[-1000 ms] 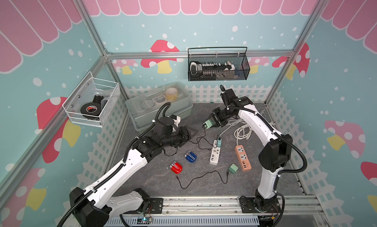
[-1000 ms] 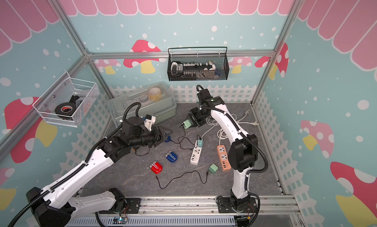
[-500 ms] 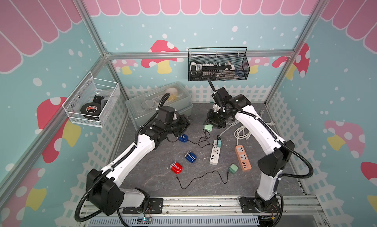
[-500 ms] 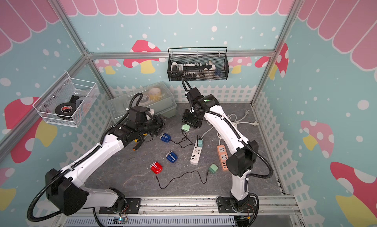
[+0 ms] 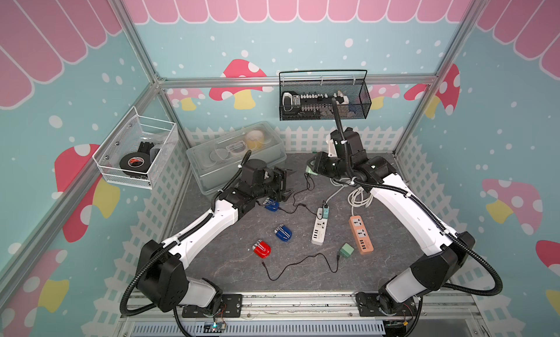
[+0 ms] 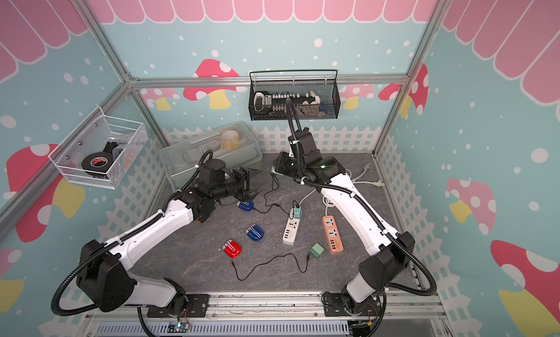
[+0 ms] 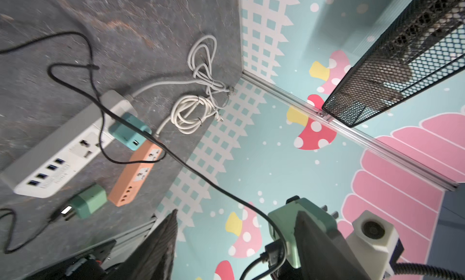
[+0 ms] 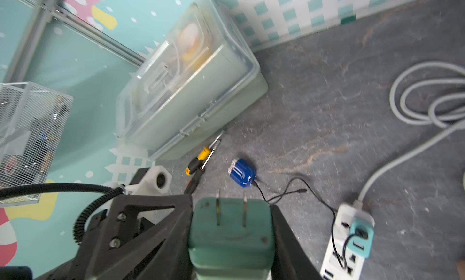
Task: Charge the electric shaver
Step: Adjust the charging cable at the plug.
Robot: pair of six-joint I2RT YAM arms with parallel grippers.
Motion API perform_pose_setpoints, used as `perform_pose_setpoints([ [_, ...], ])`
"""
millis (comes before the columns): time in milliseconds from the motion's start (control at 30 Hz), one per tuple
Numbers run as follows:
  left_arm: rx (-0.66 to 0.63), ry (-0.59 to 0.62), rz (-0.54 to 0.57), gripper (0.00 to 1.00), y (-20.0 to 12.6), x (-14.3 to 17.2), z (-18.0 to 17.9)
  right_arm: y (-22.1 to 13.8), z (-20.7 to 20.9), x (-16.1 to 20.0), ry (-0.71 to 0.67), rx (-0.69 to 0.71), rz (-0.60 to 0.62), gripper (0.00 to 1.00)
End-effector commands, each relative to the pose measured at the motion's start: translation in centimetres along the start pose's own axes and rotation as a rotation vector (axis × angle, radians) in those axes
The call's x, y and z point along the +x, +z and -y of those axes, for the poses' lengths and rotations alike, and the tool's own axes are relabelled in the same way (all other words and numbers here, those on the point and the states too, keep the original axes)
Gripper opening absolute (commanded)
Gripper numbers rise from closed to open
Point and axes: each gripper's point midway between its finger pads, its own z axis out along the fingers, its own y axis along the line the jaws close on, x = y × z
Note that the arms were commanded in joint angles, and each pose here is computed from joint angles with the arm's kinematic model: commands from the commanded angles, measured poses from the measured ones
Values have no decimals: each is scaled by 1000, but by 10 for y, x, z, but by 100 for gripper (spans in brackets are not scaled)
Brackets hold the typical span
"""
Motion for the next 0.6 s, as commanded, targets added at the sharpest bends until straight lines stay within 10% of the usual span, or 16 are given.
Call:
perform_pose_setpoints([
  [0, 82, -108, -84, 72, 14, 19, 30, -23, -23, -38, -109, -53, 162, 0],
  [567, 127, -189, -119, 73, 36, 24, 50, -31, -22, -32, -222, -86, 247, 0],
])
